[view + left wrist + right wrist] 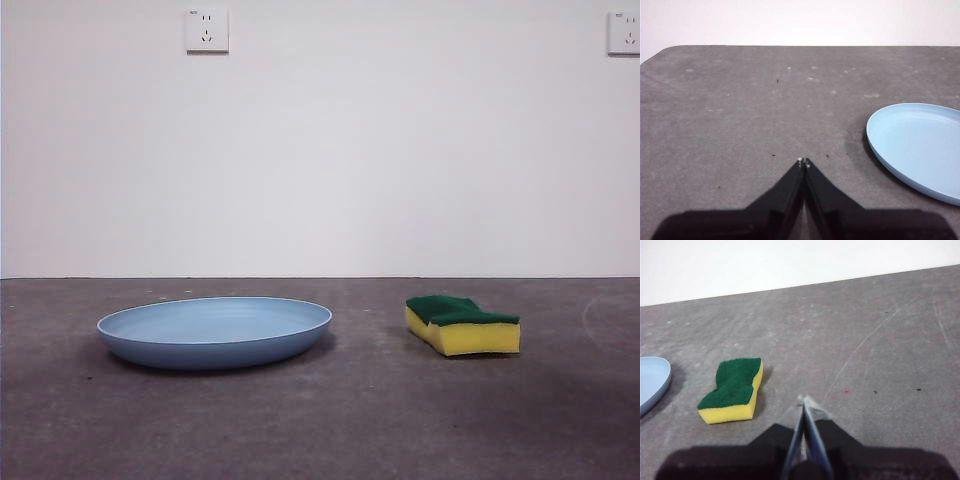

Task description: Pick up the plate,pick up the cloth,clean the plate with the cloth

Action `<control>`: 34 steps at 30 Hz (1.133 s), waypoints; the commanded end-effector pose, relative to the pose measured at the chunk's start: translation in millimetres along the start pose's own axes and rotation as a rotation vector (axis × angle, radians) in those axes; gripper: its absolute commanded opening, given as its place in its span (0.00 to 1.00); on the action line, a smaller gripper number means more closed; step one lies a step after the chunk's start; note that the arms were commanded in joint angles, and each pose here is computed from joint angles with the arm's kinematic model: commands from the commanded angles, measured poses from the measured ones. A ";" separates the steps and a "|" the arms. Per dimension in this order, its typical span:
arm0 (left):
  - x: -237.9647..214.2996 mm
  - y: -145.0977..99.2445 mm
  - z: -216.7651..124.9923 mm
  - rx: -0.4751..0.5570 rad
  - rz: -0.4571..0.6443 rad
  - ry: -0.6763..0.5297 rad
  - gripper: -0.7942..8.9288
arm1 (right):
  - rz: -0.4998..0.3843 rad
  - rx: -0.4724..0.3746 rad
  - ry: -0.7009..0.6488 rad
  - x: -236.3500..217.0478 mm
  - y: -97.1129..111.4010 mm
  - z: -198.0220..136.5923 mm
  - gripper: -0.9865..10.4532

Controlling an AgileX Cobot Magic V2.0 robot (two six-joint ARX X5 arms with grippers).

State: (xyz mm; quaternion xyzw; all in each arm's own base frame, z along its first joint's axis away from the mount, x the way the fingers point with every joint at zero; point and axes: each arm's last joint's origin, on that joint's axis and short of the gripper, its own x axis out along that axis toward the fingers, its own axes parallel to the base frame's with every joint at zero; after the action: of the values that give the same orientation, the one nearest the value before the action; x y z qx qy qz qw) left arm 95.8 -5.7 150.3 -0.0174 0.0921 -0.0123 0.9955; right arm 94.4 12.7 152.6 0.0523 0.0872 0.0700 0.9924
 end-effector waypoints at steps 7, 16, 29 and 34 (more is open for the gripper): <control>1.3 0.2 0.4 -0.037 0.001 -0.038 0.08 | 0.002 0.044 0.008 1.3 -0.4 -4.0 0.09; 0.5 -1.9 2.8 -0.122 -0.071 -0.042 0.08 | 0.011 0.194 -0.029 -0.6 0.6 3.8 0.08; -11.8 -7.3 63.3 -0.260 -0.181 -0.017 0.08 | 0.051 0.345 -0.076 -11.3 10.1 78.8 0.08; -6.7 -9.8 95.3 -0.259 -0.204 0.033 0.08 | 0.152 0.327 0.000 1.1 17.2 113.9 0.08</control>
State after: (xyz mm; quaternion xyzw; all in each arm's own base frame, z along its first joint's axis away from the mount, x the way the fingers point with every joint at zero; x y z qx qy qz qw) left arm 103.9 -11.9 240.4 -0.1515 0.1018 -0.0972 0.9784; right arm 109.5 18.1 261.2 0.2206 0.0863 0.1180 0.9643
